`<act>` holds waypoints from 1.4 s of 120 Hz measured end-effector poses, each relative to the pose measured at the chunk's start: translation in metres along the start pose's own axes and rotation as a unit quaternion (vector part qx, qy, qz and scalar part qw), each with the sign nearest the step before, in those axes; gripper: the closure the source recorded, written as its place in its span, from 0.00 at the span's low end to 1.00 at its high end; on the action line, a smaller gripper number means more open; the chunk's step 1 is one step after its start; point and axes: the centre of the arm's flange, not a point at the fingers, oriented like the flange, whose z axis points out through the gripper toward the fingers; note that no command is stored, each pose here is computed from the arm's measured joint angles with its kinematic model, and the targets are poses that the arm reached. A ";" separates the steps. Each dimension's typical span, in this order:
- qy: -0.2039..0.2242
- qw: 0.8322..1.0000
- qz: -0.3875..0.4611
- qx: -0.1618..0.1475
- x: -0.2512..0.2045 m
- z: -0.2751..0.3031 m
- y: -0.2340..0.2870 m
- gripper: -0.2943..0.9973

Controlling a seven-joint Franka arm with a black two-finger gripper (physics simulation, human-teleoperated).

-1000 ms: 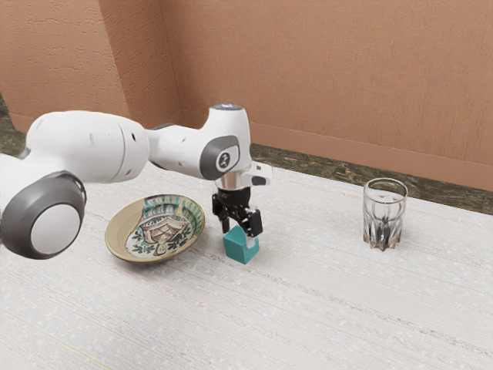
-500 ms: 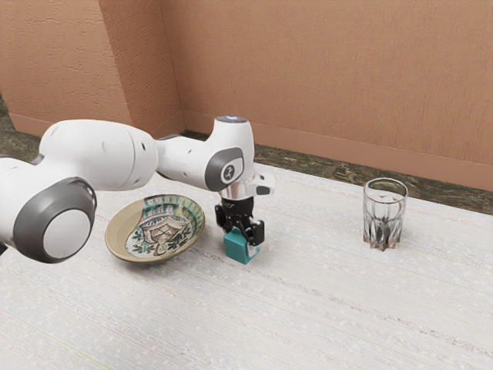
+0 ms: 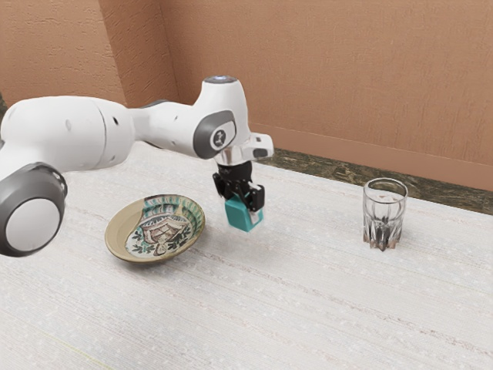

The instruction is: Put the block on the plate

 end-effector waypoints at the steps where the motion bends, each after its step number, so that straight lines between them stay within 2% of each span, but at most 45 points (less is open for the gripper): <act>1: 0.001 1.000 0.000 0.000 -0.001 -0.002 0.000 0.46; 16: -0.001 1.000 -0.011 -0.001 -0.017 -0.023 -0.009 0.46; 44: -0.020 0.998 -0.064 0.010 -0.055 -0.039 -0.082 0.46; 65: -0.034 0.995 -0.097 0.016 -0.079 -0.040 -0.135 0.45; 105: -0.046 0.992 -0.121 0.007 -0.114 -0.036 -0.200 0.45; 156: -0.066 0.993 -0.093 0.001 -0.110 0.008 -0.206 0.46; 168: -0.065 0.994 -0.086 0.001 -0.107 0.012 -0.204 0.41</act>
